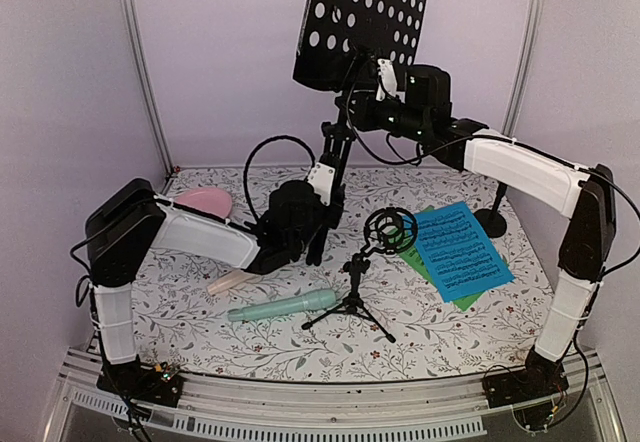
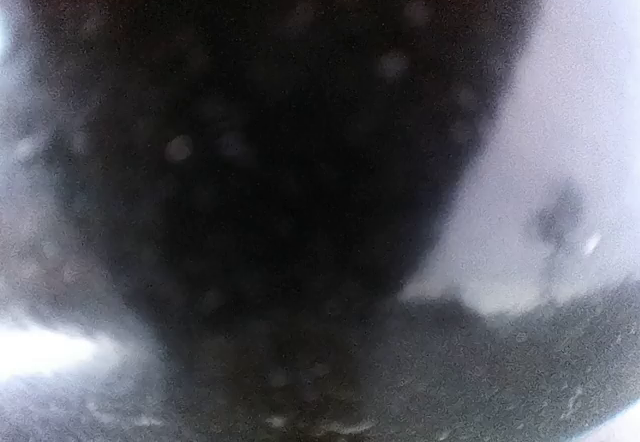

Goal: Pack up the instrument practice props

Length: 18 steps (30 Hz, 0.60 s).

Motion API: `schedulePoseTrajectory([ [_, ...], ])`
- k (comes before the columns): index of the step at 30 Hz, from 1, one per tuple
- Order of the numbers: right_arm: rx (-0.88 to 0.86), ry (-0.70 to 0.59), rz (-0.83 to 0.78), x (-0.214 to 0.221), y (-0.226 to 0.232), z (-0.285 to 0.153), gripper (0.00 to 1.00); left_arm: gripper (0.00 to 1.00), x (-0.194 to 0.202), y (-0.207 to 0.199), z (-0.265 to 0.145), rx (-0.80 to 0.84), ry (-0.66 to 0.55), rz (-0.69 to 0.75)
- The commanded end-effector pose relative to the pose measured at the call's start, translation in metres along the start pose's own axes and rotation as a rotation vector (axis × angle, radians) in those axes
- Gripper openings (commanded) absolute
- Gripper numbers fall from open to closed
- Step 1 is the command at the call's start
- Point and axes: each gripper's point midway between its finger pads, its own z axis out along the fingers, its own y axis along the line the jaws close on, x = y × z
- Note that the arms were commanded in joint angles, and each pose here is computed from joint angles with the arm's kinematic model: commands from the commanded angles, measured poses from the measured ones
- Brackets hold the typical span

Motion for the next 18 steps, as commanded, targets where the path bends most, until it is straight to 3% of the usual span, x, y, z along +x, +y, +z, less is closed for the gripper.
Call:
schedulePoseTrajectory([
  [1, -0.042, 0.124, -0.036, 0.025, 0.020, -0.014, 0.17, 0.04, -0.064, -0.007, -0.016, 0.101, -0.125, 0.201],
  [11, -0.060, 0.120, -0.032, 0.023, 0.024, -0.016, 0.40, 0.00, -0.072, 0.016, -0.022, 0.124, -0.096, 0.214],
  [18, -0.087, 0.118, -0.016, 0.022, 0.029, -0.017, 0.45, 0.00, -0.073, 0.031, -0.018, 0.130, -0.071, 0.206],
])
